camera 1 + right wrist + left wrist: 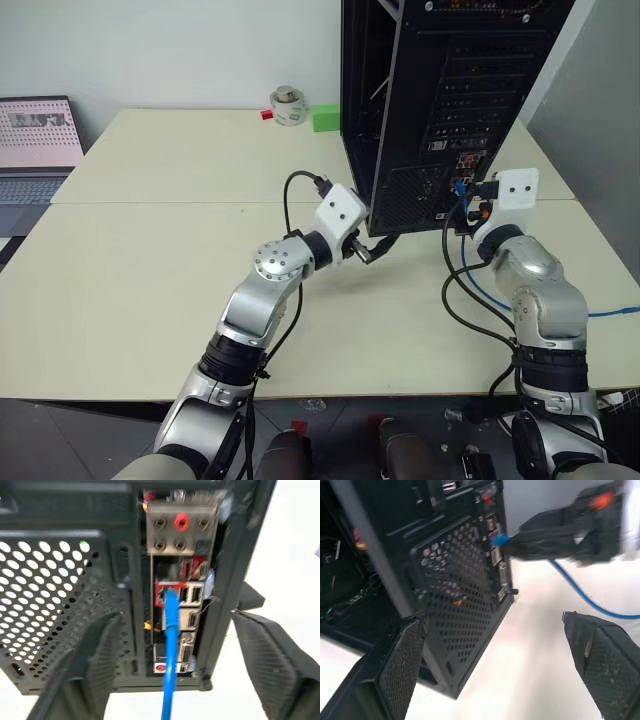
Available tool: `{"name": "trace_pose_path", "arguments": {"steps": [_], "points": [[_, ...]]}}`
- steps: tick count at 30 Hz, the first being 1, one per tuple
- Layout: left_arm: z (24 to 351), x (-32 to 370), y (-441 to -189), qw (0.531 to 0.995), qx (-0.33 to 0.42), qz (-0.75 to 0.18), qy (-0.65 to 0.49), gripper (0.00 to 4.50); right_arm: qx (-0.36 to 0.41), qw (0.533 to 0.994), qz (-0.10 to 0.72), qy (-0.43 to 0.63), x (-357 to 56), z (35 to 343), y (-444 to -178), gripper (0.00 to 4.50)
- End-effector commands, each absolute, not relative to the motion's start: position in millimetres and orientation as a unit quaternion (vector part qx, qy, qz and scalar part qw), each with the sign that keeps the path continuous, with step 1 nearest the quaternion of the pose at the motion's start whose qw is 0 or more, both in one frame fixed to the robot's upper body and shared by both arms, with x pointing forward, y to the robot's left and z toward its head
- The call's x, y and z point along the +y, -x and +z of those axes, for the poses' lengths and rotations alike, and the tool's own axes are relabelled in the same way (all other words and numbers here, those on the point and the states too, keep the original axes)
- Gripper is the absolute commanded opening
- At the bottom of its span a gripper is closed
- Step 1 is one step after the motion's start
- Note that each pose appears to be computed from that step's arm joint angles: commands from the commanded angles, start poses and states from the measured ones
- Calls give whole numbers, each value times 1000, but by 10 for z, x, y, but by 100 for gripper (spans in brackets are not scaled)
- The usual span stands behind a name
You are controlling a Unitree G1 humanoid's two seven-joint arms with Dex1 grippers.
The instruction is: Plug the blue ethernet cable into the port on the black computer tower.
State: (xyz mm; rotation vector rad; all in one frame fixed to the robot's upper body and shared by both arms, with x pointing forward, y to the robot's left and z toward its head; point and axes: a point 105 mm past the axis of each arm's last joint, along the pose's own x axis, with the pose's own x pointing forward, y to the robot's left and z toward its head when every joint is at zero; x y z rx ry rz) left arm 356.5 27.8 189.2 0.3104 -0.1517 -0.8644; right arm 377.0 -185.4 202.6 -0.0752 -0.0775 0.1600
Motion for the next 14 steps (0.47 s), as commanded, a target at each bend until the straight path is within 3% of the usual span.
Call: {"name": "trace_pose_path", "arguments": {"steps": [1, 7, 14], "points": [[2017, 510, -3615, 895, -78, -406, -170, 450, -74, 979, 173, 82, -1880, 2271, -3493, 448], [2042, 845, -3625, 894, -61, -404, -186, 450, -68, 959, 257, 99, -2105, 2300, -3232, 448], [2111, 1164, -3586, 897, -59, -395, -191, 450, -78, 953, 272, 111, -2421, 2460, -3124, 448]]}}
